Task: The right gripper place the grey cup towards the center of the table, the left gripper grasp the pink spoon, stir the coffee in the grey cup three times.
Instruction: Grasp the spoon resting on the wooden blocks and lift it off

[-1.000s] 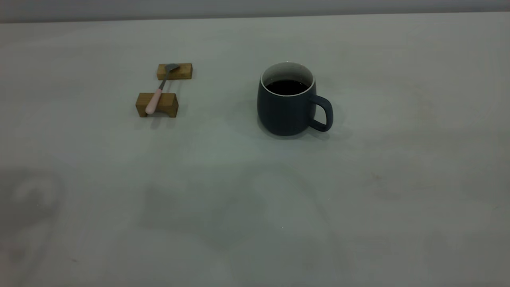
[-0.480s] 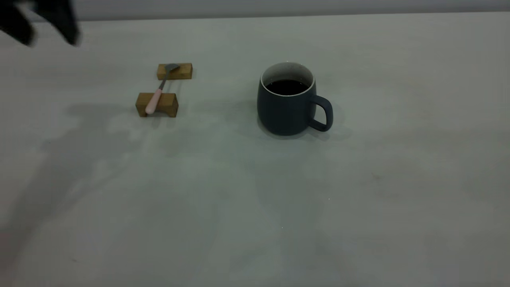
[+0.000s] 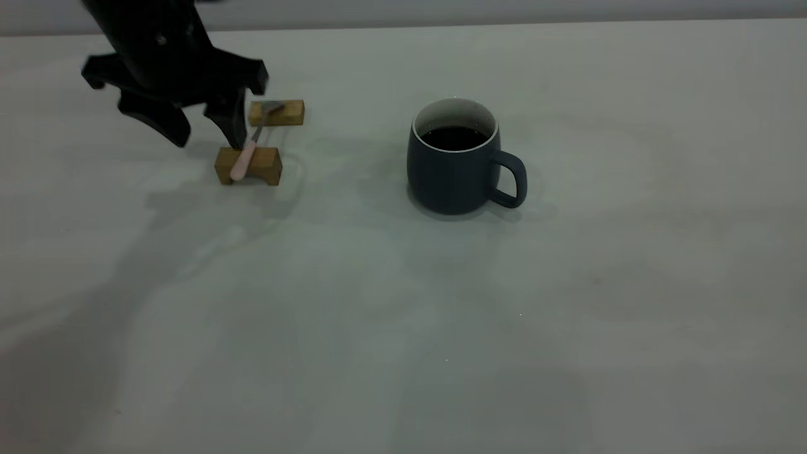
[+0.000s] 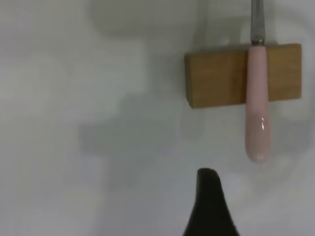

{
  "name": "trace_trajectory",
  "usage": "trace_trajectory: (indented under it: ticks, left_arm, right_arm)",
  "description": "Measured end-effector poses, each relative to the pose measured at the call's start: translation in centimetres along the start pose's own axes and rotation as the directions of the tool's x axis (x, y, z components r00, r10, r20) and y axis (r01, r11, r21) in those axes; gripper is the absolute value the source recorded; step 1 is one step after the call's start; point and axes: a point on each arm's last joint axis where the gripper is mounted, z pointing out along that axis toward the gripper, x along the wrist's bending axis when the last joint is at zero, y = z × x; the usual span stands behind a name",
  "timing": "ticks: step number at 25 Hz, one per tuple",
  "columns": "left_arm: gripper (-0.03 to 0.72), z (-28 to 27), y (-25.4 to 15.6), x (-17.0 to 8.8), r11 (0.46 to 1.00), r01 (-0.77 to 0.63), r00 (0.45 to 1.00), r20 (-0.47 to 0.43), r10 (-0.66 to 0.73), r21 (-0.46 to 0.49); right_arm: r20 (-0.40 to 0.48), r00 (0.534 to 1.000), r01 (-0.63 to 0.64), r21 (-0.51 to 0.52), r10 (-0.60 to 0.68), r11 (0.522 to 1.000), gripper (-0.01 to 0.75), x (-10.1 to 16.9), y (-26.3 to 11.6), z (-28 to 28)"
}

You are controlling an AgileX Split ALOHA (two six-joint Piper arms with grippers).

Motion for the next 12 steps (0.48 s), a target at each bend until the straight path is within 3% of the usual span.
trace_trajectory:
  ticks: [12]
  left_arm:
    - [0.567,4.3,-0.1,-0.3,0.998,0.036,0.999,0.003,-0.036,0.057]
  right_arm:
    - [0.0,1.0,0.0,0.0,0.0,1.0,0.243,0.0,0.0,0.0]
